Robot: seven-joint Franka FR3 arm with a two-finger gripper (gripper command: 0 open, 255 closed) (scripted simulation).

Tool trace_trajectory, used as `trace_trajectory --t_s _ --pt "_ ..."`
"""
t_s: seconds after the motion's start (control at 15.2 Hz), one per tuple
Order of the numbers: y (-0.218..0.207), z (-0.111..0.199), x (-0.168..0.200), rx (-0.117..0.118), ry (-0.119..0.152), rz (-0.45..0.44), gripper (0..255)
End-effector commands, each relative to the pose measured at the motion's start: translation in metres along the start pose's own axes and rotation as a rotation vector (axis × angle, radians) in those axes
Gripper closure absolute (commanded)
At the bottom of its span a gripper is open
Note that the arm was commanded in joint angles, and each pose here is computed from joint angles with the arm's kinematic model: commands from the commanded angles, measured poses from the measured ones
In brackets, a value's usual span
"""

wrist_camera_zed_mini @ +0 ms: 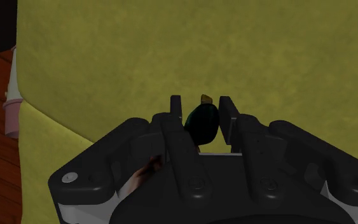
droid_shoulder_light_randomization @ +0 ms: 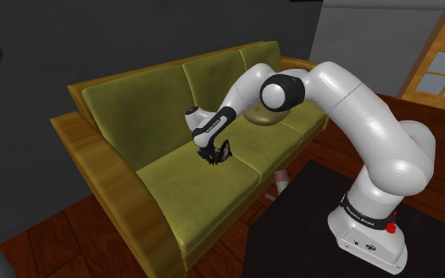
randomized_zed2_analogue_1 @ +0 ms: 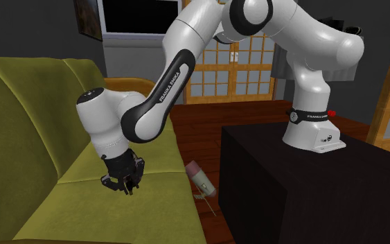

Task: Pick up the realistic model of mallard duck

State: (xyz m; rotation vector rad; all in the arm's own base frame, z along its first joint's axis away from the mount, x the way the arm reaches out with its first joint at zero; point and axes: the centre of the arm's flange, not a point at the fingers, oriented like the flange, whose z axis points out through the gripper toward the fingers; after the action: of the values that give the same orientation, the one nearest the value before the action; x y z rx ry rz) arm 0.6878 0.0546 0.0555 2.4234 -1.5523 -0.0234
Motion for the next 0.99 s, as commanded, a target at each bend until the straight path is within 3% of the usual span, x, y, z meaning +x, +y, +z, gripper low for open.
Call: trace_trajectory --t_s 0.0,0.26,0.92 --pt "0.000 0.000 0.000 0.000 0.000 0.000 255" --pt "0.000 0.000 0.001 0.000 0.000 0.000 255" --pt "0.012 -0.051 0.008 0.000 0.000 0.000 255"
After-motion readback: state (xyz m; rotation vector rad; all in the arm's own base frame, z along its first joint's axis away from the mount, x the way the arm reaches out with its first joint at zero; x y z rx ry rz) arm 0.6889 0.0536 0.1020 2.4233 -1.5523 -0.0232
